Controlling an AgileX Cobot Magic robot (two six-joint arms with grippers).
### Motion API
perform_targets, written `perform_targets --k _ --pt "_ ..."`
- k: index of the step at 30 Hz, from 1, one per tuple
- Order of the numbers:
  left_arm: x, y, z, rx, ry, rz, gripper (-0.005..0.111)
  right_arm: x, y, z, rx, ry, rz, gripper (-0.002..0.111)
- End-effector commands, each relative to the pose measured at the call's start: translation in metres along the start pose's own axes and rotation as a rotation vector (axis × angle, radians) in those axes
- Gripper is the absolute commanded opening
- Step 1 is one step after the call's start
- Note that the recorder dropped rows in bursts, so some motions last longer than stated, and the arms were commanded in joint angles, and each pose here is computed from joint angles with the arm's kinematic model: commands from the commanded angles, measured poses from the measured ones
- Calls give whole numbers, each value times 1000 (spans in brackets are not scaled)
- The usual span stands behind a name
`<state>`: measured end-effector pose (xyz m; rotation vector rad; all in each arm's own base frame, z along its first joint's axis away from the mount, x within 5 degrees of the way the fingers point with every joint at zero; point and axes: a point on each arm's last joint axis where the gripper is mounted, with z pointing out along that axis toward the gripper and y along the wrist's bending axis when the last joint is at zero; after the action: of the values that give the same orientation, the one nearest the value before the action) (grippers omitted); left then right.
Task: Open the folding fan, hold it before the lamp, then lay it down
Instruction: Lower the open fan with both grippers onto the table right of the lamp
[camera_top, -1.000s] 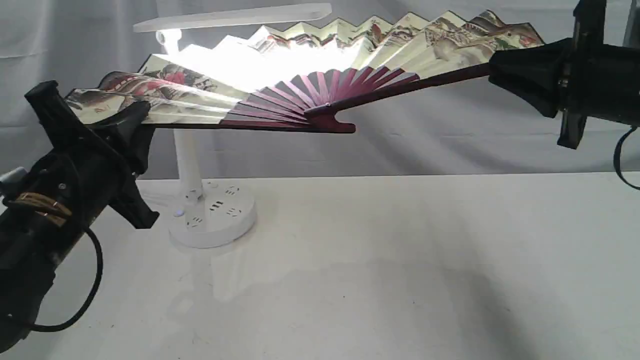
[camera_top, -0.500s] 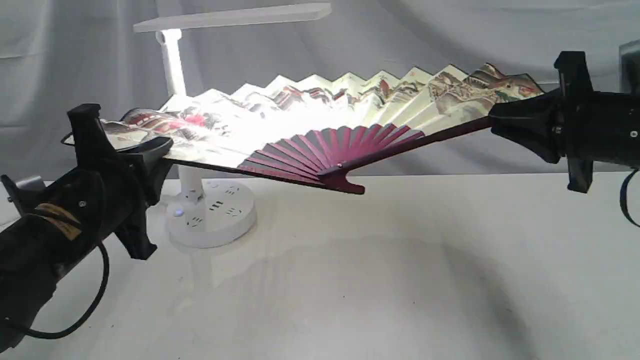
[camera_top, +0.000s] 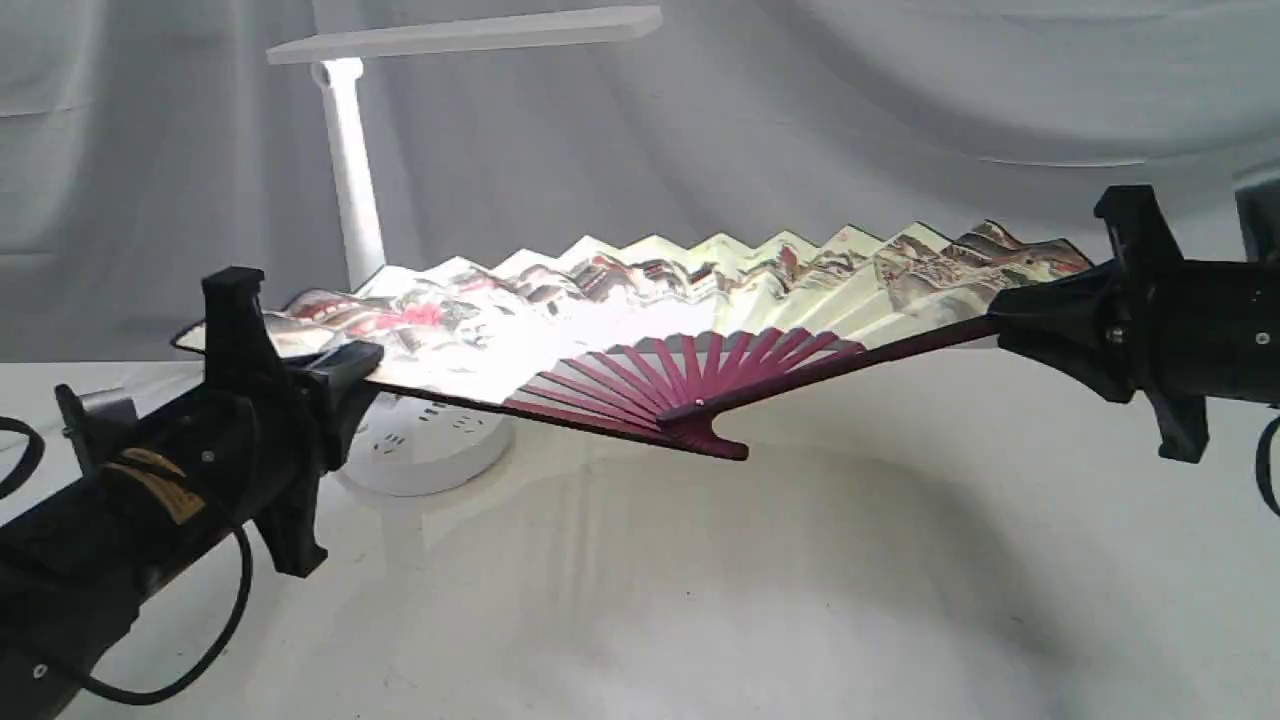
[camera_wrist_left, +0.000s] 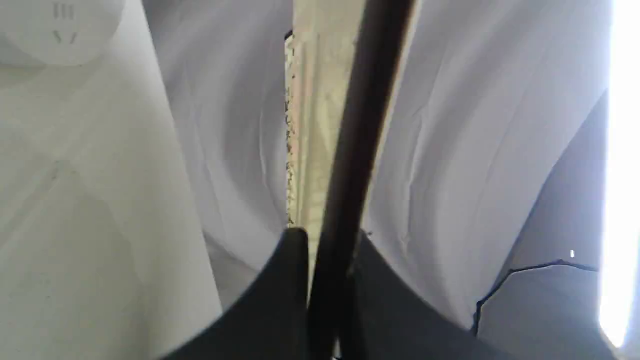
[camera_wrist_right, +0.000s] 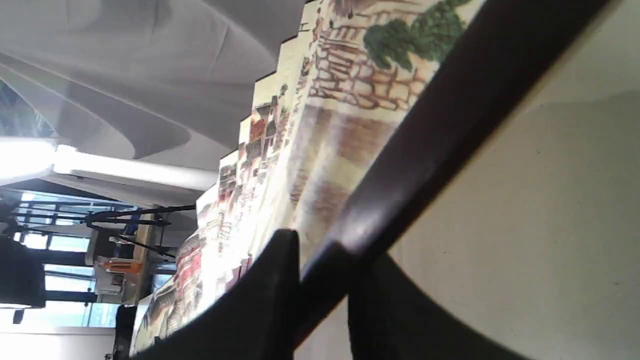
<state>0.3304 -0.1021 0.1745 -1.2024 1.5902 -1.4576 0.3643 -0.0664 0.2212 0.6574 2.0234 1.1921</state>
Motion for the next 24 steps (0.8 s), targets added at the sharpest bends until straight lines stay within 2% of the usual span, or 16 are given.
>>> perform_targets --k 1,6,12,19,24 --pt "-1 0 5 64 0 -48 0 -4 -18 -10 138 -6 -117 0" --pt "2 16 12 88 25 -55 0 -6 -29 -12 191 1 -132 0" --pt "15 42 19 40 8 -101 0 -2 -56 1 217 31 -57 0" --pt "32 52 43 38 55 -96 0 3 -89 14 274 46 17 0" --pt "33 58 57 44 61 -91 0 1 -107 16 322 16 36 0"
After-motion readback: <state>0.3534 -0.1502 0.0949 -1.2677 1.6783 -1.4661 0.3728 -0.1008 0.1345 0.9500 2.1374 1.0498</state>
